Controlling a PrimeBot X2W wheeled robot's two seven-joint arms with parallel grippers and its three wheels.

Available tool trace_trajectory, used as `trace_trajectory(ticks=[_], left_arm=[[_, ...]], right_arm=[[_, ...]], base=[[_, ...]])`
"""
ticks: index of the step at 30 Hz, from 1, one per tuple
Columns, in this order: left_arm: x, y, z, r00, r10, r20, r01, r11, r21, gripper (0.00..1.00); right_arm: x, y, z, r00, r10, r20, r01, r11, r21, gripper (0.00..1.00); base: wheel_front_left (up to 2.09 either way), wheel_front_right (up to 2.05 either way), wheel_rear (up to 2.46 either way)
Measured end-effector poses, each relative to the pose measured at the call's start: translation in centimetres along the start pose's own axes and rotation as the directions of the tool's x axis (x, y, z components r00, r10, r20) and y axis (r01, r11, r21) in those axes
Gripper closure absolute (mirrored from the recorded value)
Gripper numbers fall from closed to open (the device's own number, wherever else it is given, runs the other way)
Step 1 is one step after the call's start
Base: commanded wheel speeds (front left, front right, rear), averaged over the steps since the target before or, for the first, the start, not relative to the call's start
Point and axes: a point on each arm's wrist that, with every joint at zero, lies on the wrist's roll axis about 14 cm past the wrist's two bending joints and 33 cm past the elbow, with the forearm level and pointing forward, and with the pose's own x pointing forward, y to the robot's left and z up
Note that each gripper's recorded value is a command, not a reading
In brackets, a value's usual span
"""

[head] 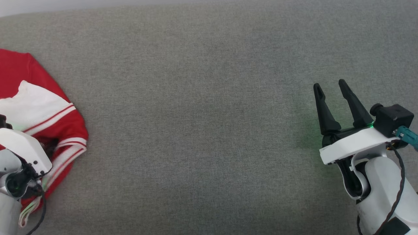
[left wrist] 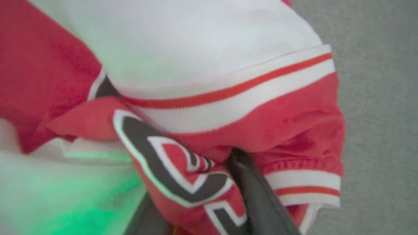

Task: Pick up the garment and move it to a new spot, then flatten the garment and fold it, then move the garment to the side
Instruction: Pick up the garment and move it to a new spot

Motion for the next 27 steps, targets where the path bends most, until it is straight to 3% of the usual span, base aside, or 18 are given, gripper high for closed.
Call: trace_trajectory(ticks=[6,10,13,17,20,25,26,27], left_arm=[[-1.0,-1.2,3.5,0.977,-0.033,0.209,0.017,0.997,0.082,1.0],[-3.3,-4.7,8.3,0.914,-0.135,0.383,0.077,0.984,0.162,1.0],[-5.3,-8.3,10.6,0.854,-0.241,0.461,0.136,0.959,0.249,1.0],[-7.2,-14.5,11.4,0.785,-0.407,0.467,0.228,0.891,0.392,1.0],[-8.1,-20.3,10.7,0.732,-0.544,0.41,0.319,0.806,0.499,1.0],[-8.8,-29.4,6.8,0.654,-0.727,0.21,0.477,0.611,0.631,1.0],[-9.0,-32.6,5.2,0.616,-0.777,0.129,0.516,0.522,0.679,1.0],[-9.2,-34.3,4.3,0.594,-0.8,0.086,0.537,0.474,0.698,1.0]], right_arm=[[0.1,0.7,0.6,1.0,0.013,0.018,-0.013,1.0,0.008,0.0],[0.0,1.5,1.8,0.999,0.021,0.048,-0.022,1.0,0.019,0.0],[-0.4,2.1,2.6,0.997,0.027,0.07,-0.029,0.999,0.028,0.0],[-1.4,2.0,3.0,0.997,0.01,0.081,-0.013,0.999,0.044,0.0],[-2.2,1.2,3.4,0.996,-0.02,0.092,0.015,0.998,0.053,0.0],[-3.5,-1.0,4.1,0.989,-0.096,0.113,0.088,0.993,0.075,0.0],[-4.1,-2.3,4.4,0.983,-0.139,0.123,0.129,0.988,0.085,0.0],[-4.5,-3.1,4.6,0.978,-0.166,0.129,0.154,0.984,0.095,0.0]], base=[[0.0,0.0,0.0],[0.0,0.0,0.0],[0.0,0.0,0.0],[0.0,0.0,0.0],[0.0,0.0,0.0],[0.0,0.0,0.0],[0.0,0.0,0.0],[0.0,0.0,0.0]])
